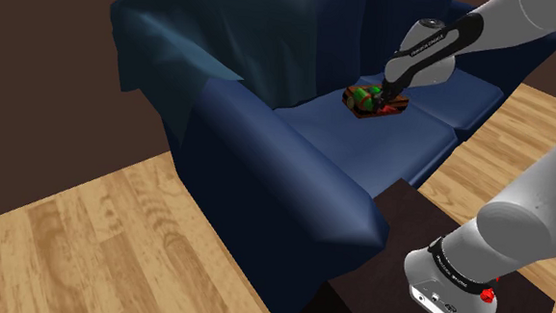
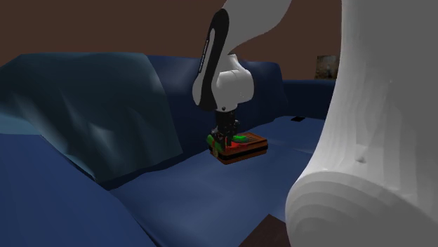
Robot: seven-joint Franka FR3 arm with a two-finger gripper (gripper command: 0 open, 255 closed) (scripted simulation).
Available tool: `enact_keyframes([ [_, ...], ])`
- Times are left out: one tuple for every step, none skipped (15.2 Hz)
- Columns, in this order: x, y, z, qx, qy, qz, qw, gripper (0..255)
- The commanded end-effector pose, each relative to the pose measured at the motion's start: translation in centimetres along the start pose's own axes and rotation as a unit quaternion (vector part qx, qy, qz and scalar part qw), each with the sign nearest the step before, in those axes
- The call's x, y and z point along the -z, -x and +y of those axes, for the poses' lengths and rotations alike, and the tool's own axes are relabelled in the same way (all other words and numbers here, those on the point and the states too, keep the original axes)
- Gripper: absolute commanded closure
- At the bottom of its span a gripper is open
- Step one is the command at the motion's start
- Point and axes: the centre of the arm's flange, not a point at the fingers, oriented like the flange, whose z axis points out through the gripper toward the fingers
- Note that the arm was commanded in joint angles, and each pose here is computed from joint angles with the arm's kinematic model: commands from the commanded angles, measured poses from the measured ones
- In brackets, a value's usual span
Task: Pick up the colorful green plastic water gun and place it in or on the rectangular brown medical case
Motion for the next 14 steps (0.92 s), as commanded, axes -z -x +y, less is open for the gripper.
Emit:
enact_keyframes([
  [1.0,-0.1,0.2,0.0,0.0,0.0,1.0,255],
  [1.5,-0.2,0.3,0.0,0.0,0.0,1.0,255],
  [2.0,-0.3,0.4,0.0,0.0,0.0,1.0,255],
  [2.5,-0.4,0.5,0.0,0.0,0.0,1.0,255],
  [3.0,-0.5,0.6,0.0,0.0,0.0,1.0,255],
  [2.8,-1.1,1.8,0.0,0.0,0.0,1.0,255],
  [2.7,-1.8,2.9,0.0,0.0,0.0,1.0,255],
  [2.6,-2.4,4.0,0.0,0.0,0.0,1.0,255],
  [2.4,-3.1,5.2,0.0,0.0,0.0,1.0,255],
  [2.3,-3.8,6.3,0.0,0.0,0.0,1.0,255],
  [2.2,-4.4,7.4,0.0,0.0,0.0,1.0,255],
  [2.0,-5.1,8.6,0.0,0.0,0.0,1.0,255],
  [1.9,-5.7,9.7,0.0,0.0,0.0,1.0,255],
  [1.8,-6.4,10.8,0.0,0.0,0.0,1.0,255],
])
